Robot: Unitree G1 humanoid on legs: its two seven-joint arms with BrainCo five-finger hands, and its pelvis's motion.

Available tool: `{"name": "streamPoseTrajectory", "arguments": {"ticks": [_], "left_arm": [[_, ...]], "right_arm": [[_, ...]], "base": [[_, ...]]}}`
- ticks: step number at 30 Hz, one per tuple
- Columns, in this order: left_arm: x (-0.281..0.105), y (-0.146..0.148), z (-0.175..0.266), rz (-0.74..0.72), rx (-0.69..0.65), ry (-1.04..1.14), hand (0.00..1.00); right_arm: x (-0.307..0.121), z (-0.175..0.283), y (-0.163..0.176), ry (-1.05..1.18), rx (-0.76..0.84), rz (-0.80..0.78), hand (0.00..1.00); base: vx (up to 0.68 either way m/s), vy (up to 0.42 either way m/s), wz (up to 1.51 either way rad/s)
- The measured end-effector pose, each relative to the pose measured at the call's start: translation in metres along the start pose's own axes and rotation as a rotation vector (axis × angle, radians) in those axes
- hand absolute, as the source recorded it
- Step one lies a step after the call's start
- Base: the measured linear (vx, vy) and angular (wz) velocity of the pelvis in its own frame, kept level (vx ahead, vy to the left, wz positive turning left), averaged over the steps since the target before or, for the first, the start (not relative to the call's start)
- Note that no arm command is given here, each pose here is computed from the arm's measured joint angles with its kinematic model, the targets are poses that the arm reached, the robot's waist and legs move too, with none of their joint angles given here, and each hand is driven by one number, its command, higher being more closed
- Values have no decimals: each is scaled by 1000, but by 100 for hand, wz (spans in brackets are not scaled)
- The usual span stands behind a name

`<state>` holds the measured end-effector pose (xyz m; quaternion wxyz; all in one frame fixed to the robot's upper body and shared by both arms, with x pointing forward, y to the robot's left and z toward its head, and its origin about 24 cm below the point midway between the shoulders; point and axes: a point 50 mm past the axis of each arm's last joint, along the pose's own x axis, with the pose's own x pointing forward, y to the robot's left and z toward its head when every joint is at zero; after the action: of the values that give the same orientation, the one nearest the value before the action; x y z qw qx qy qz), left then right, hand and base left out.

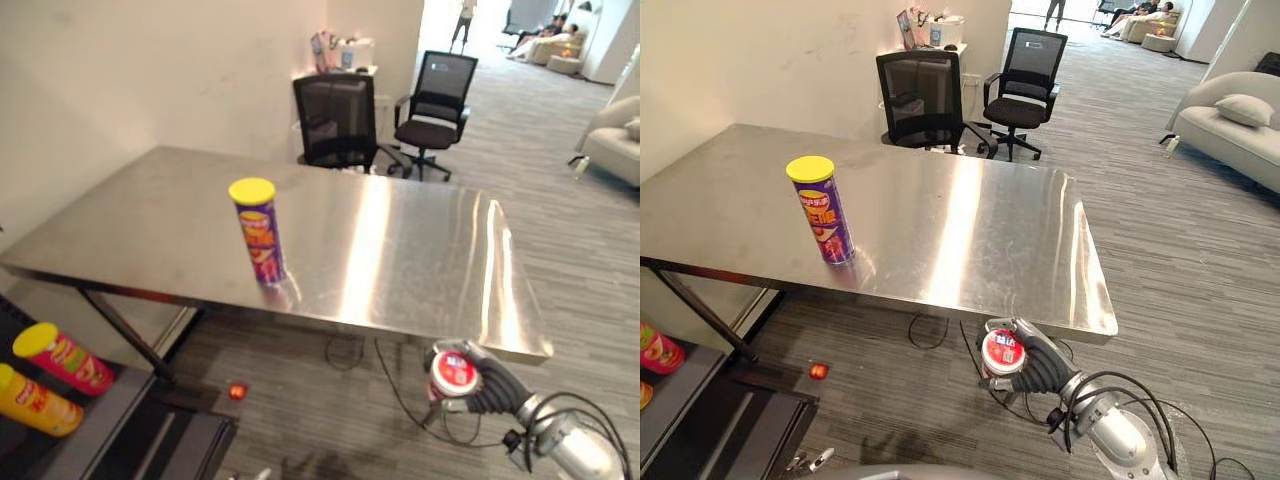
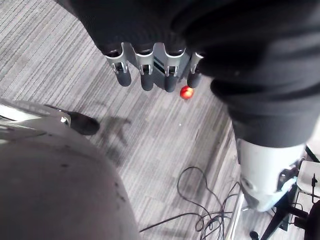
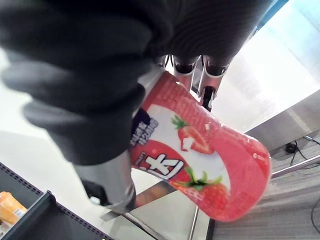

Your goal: Put the gum and the chips on the shelf.

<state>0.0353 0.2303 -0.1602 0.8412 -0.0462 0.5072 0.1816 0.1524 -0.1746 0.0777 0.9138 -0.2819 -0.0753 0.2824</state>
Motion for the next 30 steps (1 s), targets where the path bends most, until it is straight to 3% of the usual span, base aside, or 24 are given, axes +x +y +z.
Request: {"name": "streamPoseTrajectory", "arguments": {"ticks": [7, 13, 19, 30], "left_arm": [[0, 4, 0, 8, -31, -5, 0], [-2, 8, -10, 32, -74, 43, 0], [-5, 12, -15, 42, -193, 55, 0], [3, 0, 5, 3, -133, 3, 0]], "right_arm": [[6, 6, 15, -52, 88, 64, 100], [11, 1, 5, -46, 69, 0, 100], [1, -14, 27, 27, 279, -82, 100], [-3, -24, 28, 103, 302, -155, 100]], "base": [[-86, -120, 81], [-192, -137, 131], [-11, -4, 94], [23, 82, 83]]}}
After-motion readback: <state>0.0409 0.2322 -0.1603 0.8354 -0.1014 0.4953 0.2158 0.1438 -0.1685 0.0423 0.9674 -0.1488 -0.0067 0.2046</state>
